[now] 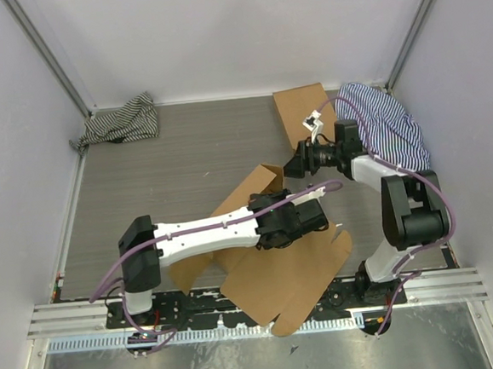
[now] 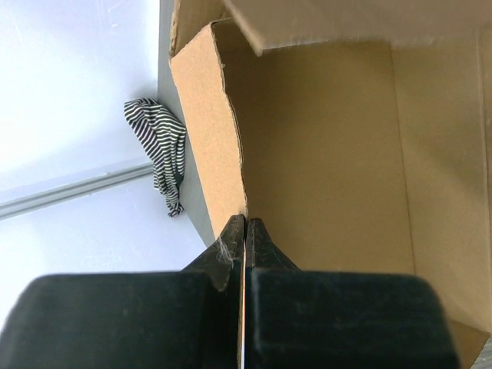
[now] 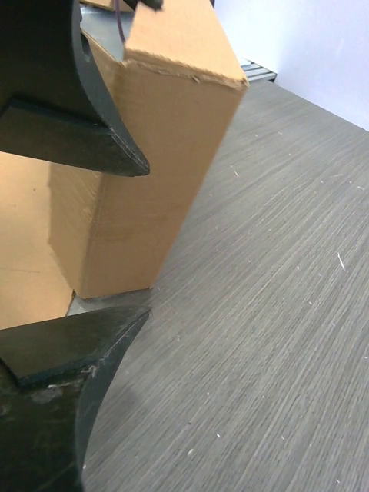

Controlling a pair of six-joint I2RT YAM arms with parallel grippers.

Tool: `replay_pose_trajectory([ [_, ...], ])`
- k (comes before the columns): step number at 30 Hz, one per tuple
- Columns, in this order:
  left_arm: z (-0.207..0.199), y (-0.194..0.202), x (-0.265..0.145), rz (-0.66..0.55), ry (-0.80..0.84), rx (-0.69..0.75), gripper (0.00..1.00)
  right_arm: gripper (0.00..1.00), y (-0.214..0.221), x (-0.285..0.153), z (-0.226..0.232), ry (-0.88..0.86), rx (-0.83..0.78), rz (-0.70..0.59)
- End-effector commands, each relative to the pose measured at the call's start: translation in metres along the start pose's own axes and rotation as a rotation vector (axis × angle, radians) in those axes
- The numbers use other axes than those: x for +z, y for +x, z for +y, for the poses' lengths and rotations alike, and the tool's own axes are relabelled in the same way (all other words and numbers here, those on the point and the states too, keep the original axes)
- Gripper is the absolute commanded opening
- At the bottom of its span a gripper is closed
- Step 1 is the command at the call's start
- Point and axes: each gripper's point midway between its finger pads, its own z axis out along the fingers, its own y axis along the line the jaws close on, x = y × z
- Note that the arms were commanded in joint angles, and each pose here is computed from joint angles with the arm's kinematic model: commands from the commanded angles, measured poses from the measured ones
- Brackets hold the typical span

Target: Fold the paper box

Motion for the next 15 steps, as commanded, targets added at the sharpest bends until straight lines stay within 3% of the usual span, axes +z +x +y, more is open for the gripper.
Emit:
replay_pose_trajectory([
  [1, -0.017, -0.005, 0.002, 0.008, 0.051, 0.016, 0.00, 0.74, -0.009, -0.012, 0.020, 0.004, -0.101, -0.028],
  [15, -0.022, -0.016, 0.005, 0.004, 0.070, 0.029, 0.00, 0.74, 0.009, -0.020, 0.031, 0.030, -0.101, -0.080],
])
